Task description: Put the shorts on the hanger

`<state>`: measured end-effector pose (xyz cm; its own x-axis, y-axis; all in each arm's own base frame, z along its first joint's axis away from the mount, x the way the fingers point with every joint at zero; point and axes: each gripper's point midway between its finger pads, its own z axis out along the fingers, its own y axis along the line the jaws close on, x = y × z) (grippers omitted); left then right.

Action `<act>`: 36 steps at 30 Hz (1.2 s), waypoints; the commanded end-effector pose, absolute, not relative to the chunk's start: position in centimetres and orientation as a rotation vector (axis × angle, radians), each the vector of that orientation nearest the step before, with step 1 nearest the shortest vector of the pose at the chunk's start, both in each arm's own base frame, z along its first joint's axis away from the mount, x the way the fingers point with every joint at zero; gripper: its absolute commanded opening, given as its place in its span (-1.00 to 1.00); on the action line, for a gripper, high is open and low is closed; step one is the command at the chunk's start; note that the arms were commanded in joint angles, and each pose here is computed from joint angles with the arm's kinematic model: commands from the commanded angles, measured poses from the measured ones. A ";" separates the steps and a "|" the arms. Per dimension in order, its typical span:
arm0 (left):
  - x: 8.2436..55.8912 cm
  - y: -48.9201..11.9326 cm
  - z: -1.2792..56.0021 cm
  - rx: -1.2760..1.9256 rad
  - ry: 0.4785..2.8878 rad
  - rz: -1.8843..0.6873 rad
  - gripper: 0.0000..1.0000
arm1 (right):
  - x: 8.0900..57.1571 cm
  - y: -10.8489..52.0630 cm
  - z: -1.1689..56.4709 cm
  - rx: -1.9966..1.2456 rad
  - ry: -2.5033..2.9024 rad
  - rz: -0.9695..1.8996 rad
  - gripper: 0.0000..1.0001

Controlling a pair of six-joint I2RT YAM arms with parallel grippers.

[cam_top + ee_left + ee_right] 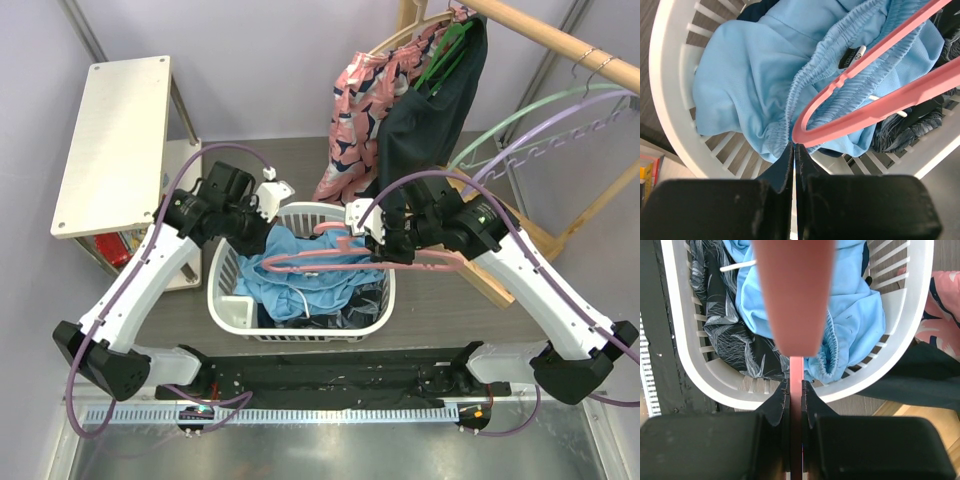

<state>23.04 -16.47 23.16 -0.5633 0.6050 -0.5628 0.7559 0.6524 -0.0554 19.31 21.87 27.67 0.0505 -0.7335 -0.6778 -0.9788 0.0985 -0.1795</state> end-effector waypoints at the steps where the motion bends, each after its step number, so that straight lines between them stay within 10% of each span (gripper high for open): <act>1: 22.3 -16.1 24.2 1.076 2.360 -0.391 -0.93 | 19.8 23.2 28.9 -1.686 1.662 0.515 -0.98; 3: 21.9 -15.6 23.0 1.087 2.397 -0.370 -0.58 | 19.7 22.9 29.0 -1.696 1.658 0.503 -0.99; 12: 22.3 -15.0 19.5 1.081 2.438 -0.312 -0.23 | 18.4 20.5 28.5 -1.736 1.691 0.435 -0.98; 18: 22.3 -14.6 17.4 1.098 2.469 -0.254 -0.20 | 18.2 20.6 28.1 -1.720 1.709 0.450 -0.99; 24: 22.8 -15.0 17.7 1.064 2.474 -0.267 -0.57 | 18.5 21.0 27.9 -1.721 1.701 0.458 -0.99; 28: 23.0 -15.5 18.3 1.045 2.450 -0.289 -0.21 | 18.6 20.9 27.8 -1.725 1.705 0.452 -0.99; 36: 24.3 -15.0 17.7 0.987 2.466 -0.212 -0.25 | 18.1 20.6 27.6 -1.749 1.695 0.456 -0.99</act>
<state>22.61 -14.47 16.89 -0.6345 0.6404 -0.4327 0.7108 0.7034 -0.0012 18.35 20.49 27.01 0.0643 -0.7655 -0.6402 -0.9806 0.0705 -0.1828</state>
